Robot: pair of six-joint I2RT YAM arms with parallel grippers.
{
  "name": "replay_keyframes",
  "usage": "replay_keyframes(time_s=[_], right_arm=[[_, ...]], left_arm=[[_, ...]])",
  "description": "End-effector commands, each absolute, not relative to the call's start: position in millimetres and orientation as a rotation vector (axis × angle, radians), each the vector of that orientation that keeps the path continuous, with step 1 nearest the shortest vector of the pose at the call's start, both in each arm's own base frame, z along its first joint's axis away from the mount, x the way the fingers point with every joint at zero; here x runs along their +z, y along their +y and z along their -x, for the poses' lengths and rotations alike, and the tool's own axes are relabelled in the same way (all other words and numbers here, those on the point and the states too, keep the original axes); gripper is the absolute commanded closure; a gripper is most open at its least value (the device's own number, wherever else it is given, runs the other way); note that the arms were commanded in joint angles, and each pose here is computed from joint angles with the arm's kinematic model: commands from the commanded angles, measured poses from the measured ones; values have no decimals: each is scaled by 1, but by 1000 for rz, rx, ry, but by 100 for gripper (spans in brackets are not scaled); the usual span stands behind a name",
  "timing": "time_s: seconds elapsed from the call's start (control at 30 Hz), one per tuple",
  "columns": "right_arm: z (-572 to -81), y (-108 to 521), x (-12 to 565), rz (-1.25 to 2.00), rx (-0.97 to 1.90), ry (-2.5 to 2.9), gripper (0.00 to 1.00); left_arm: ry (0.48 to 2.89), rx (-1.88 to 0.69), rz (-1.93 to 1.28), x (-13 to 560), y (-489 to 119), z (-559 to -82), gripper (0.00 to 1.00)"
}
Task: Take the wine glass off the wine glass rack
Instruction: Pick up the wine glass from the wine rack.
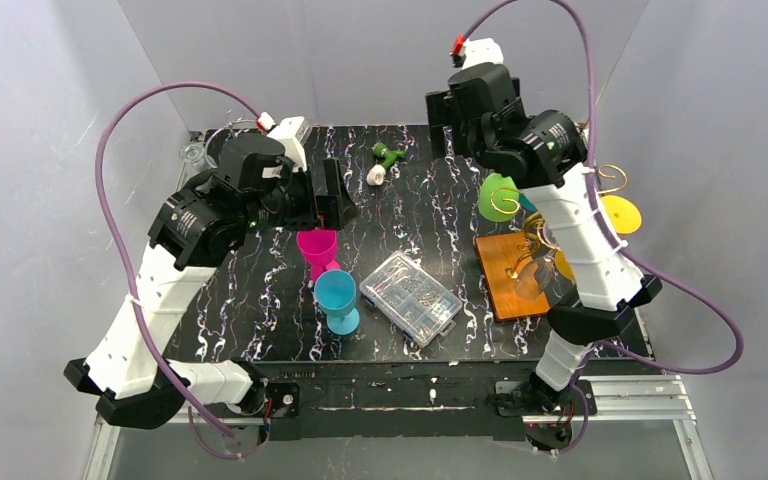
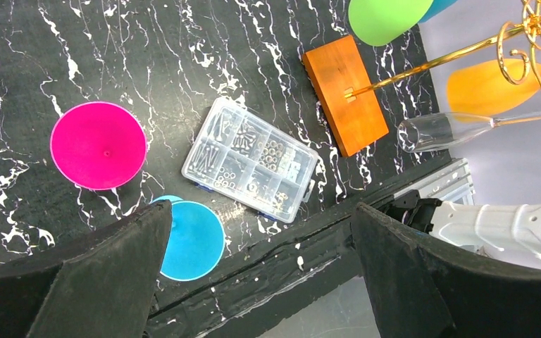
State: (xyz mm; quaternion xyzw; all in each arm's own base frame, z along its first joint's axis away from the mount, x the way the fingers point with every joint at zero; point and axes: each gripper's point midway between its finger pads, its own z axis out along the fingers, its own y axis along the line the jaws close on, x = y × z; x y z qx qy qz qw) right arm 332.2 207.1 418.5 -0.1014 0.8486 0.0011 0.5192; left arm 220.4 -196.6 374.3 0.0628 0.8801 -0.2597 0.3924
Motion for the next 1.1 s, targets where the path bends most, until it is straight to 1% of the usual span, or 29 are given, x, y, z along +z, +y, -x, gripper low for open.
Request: replay_keyframes(time_s=[0.0, 0.17, 0.33, 0.5, 0.63, 0.77, 0.83, 1.07], right_arm=[[-338, 167, 453, 71, 5, 1934, 2], [-346, 133, 449, -50, 57, 1955, 2], [-352, 110, 444, -128, 169, 1971, 6], [-358, 97, 433, -174, 306, 2000, 21], [-362, 90, 428, -205, 422, 2014, 26], [-364, 86, 417, -231, 531, 2039, 34], [-364, 85, 413, -244, 560, 2045, 36], [-360, 91, 405, -245, 627, 2064, 39]], left_arm=[[2218, -638, -169, 372, -198, -225, 2], [2238, -643, -171, 363, -201, -226, 2], [2262, -652, -163, 354, -206, -228, 2], [2269, -653, -158, 353, -207, -229, 2], [2276, -643, -152, 350, -206, -230, 2], [2280, -643, -147, 348, -205, -229, 2], [2278, -639, -145, 348, -204, -229, 2], [2280, -635, -149, 347, -204, -229, 2]])
